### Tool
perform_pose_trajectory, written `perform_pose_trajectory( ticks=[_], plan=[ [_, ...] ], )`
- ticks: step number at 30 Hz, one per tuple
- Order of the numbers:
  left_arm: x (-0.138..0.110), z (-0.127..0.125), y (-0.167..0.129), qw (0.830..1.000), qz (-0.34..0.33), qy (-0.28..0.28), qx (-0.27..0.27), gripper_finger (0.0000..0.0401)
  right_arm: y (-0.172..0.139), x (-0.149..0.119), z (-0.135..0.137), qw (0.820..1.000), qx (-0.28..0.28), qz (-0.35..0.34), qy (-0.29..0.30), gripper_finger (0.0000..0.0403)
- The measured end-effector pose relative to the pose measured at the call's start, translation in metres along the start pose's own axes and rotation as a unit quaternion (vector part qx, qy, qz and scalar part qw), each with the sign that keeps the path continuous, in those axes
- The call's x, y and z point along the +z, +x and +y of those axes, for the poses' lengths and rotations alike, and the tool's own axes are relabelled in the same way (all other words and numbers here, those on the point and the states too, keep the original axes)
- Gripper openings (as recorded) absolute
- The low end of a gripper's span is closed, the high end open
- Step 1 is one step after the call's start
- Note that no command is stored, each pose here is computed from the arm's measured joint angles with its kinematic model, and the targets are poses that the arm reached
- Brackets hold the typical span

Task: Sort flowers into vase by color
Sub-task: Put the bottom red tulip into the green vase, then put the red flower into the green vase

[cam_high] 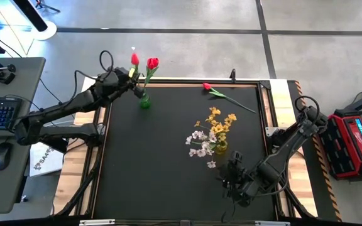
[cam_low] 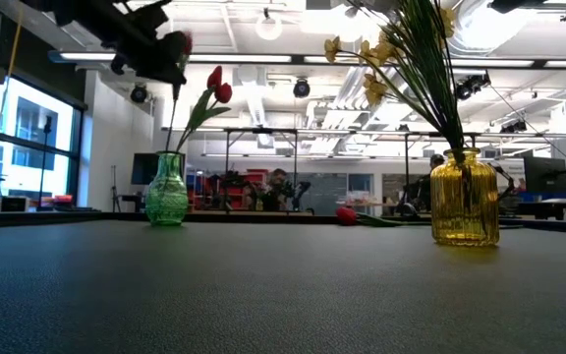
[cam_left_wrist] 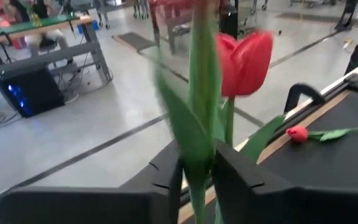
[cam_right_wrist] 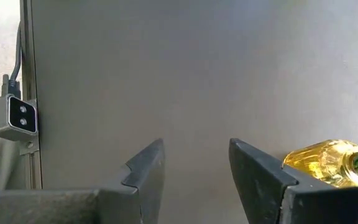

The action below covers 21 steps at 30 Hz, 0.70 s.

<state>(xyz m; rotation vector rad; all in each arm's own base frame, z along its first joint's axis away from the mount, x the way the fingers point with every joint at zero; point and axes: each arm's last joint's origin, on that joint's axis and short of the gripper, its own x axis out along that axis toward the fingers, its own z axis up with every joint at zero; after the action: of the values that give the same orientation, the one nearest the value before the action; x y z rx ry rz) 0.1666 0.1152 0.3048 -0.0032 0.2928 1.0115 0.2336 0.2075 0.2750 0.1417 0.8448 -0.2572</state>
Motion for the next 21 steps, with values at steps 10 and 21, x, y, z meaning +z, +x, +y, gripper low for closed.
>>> perform_pose_trajectory(
  ticks=[10,21],
  plan=[
    [-0.014,0.008,0.001,0.997,0.07,0.001,0.02,0.0152,0.0,0.0,0.0,1.0,0.002,0.002,0.001,0.0165],
    [-0.008,0.02,-0.039,0.993,0.115,-0.023,0.007,0.0156,-0.02,0.014,0.011,0.983,0.126,0.121,0.05,0.0165]
  ],
)
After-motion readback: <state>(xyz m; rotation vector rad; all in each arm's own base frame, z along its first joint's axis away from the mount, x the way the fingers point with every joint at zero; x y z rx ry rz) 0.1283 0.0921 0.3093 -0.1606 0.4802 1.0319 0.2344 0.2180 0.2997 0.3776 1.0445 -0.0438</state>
